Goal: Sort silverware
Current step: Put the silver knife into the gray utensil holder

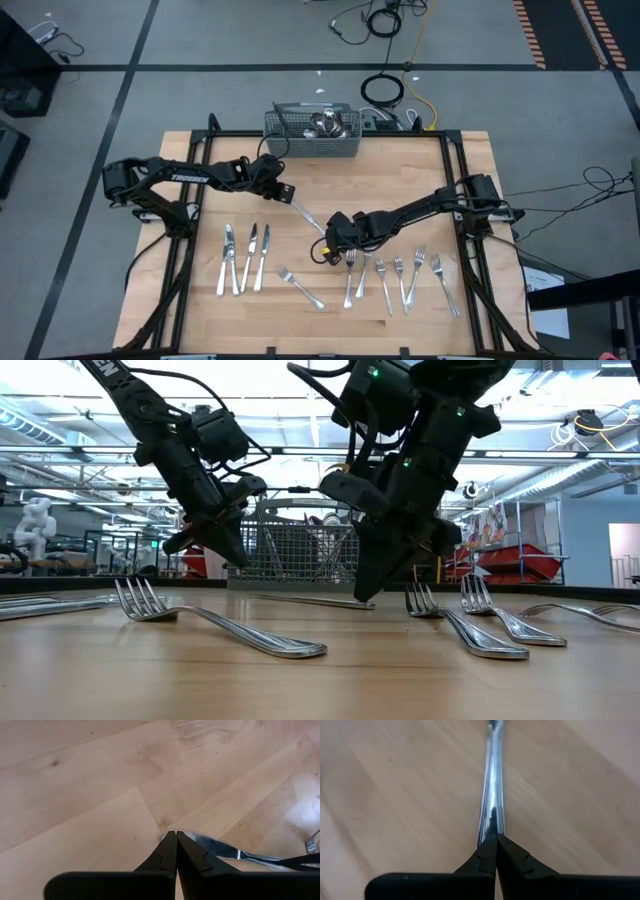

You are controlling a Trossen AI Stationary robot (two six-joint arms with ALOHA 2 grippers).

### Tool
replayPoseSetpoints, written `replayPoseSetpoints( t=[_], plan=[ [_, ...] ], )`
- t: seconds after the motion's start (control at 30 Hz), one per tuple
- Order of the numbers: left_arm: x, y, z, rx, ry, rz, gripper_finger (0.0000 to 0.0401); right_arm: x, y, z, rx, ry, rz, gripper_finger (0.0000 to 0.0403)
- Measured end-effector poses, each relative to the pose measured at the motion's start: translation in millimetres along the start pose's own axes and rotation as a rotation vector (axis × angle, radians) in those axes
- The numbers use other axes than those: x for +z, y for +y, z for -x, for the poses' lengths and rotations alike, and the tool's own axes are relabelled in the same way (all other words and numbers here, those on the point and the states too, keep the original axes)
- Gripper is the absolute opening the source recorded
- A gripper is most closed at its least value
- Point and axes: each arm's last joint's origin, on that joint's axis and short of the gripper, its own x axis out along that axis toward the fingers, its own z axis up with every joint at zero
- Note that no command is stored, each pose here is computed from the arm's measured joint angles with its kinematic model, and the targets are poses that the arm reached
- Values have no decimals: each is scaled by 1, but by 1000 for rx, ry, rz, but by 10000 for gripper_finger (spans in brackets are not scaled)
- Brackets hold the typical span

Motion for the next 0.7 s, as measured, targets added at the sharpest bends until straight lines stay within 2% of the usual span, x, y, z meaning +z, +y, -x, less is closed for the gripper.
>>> replayPoseSetpoints(
  t=[0.17, 0.4, 0.53, 0.7],
  plan=[
    [0, 0, 0, 1, 1, -2, 8, -1, 1, -2, 3, 5, 1, 0],
    [0, 0, 0, -3, -4, -75, 17, -1, 0, -3, 1, 12, 25, 0],
    [1, -1, -3, -15, -7, -106, 53, -2, 0, -3, -2, 16, 44, 0],
    [-3, 2, -18, -102, 126, -36, 105, -2, 0, -3, -4, 17, 53, 0]
  ],
)
